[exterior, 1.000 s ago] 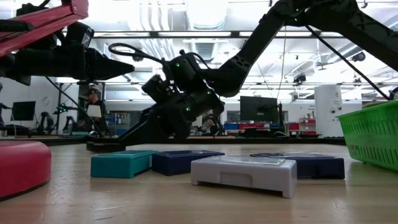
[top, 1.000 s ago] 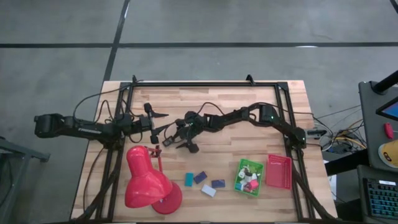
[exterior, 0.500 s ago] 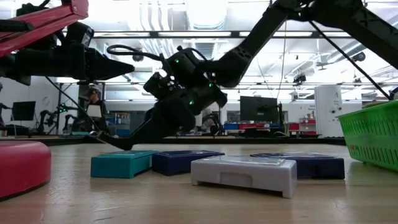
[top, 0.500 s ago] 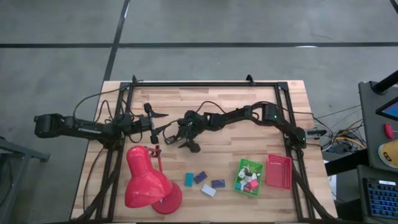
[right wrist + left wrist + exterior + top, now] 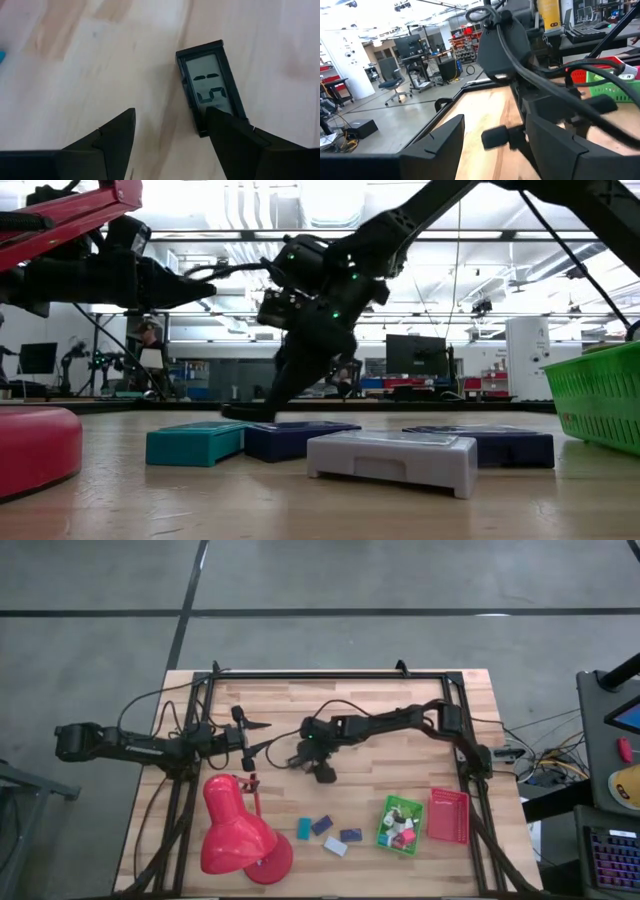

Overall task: Pick & Place Office items
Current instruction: Put the black digital clock into the red basket

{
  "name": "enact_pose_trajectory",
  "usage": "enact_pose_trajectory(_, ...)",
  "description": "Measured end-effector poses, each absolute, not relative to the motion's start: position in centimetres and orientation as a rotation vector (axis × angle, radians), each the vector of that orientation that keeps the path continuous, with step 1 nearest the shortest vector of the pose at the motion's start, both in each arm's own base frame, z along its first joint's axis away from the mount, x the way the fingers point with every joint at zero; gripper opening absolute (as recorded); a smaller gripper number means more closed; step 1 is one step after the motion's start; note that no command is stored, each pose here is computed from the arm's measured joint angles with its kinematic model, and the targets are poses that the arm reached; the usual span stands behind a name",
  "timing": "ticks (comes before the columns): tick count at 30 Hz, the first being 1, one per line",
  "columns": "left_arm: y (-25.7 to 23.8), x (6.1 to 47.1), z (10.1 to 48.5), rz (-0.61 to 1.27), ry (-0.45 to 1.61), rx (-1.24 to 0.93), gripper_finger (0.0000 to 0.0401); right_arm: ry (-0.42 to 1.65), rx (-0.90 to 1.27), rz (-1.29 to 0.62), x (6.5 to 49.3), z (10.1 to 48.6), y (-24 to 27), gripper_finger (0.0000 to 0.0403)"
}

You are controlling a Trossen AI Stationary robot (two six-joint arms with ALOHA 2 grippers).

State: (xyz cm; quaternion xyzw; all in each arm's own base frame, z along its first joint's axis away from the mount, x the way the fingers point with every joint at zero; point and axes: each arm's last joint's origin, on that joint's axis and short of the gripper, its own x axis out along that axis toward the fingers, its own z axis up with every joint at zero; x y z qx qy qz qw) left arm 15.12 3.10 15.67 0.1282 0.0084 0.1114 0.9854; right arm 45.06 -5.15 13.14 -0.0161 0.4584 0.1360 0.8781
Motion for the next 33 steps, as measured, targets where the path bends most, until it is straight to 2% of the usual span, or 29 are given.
enact_pose_trajectory(18, 3.1, 15.1, 15.5, 0.222, 0.03, 0.256, 0.0218, 1.274, 0.151, 0.126, 41.3, 14.7, -4.8, 0.0238)
enact_pose_trajectory(25, 3.1, 15.1, 15.5, 0.222, 0.035, 0.256, 0.0218, 1.162, 0.169, 0.073, 39.0, 14.5, -4.6, 0.0237)
enact_pose_trajectory(33, 3.1, 15.1, 15.5, 0.221, 0.039, 0.256, 0.0218, 1.083, 0.244, -0.057, 34.1, 14.4, -4.0, 0.024)
